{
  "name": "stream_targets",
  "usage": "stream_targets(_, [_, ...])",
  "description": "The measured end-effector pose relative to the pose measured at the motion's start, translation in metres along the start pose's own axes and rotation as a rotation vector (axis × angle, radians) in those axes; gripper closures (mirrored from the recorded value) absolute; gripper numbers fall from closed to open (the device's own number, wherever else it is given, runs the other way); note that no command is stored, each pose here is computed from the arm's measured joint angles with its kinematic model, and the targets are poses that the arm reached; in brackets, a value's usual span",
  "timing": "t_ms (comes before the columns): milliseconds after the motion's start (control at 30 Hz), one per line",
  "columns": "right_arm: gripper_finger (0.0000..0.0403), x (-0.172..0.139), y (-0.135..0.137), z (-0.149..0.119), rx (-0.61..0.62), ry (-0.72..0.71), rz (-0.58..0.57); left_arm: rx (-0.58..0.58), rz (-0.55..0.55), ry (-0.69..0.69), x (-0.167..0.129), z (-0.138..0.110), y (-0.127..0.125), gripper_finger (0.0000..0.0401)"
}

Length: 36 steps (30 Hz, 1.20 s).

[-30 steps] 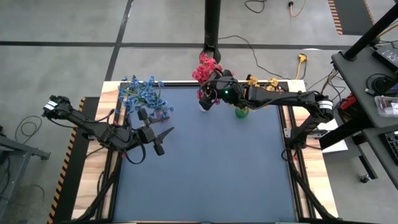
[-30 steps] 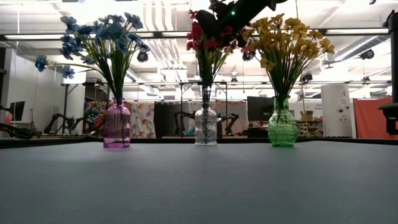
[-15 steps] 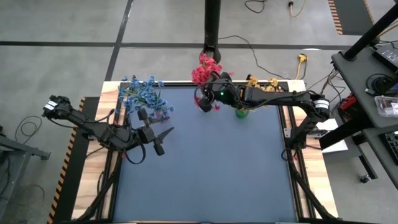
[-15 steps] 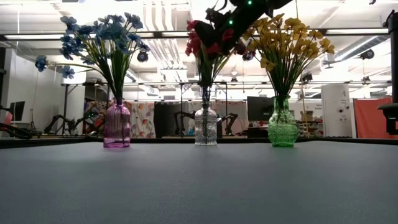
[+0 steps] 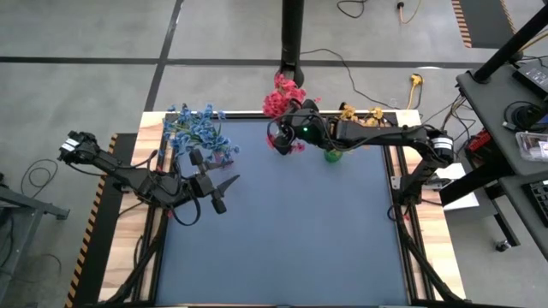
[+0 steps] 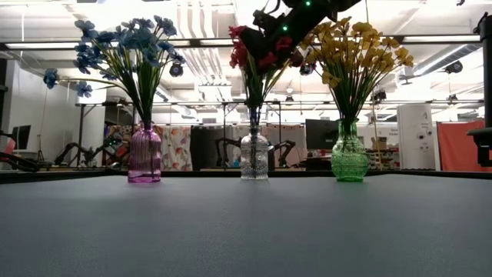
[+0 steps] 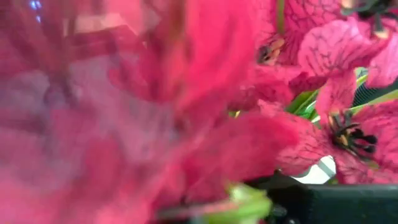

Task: Sort flowers into vase by color
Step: Put the red flower into the transparent vase, then return to Home Position

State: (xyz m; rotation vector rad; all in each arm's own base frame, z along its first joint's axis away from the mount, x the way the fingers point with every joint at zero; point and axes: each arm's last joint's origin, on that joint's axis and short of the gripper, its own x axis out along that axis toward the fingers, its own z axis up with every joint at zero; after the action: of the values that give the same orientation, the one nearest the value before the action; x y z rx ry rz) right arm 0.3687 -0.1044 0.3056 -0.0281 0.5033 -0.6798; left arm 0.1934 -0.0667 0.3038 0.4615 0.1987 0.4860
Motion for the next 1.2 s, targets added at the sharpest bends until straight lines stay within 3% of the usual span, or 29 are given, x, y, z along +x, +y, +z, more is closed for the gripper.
stream_targets(500, [0.022,-0.016,0.002,0.007,0.013,-0.015,0.021,0.0,0.0,0.0,0.0,0.0,0.0,0.0217])
stream_targets(1200, [0.0145,-0.069,0.003,0.026,0.038,-0.1,0.087,0.0,0.0,0.0,0.0,0.0,0.0,0.0217])
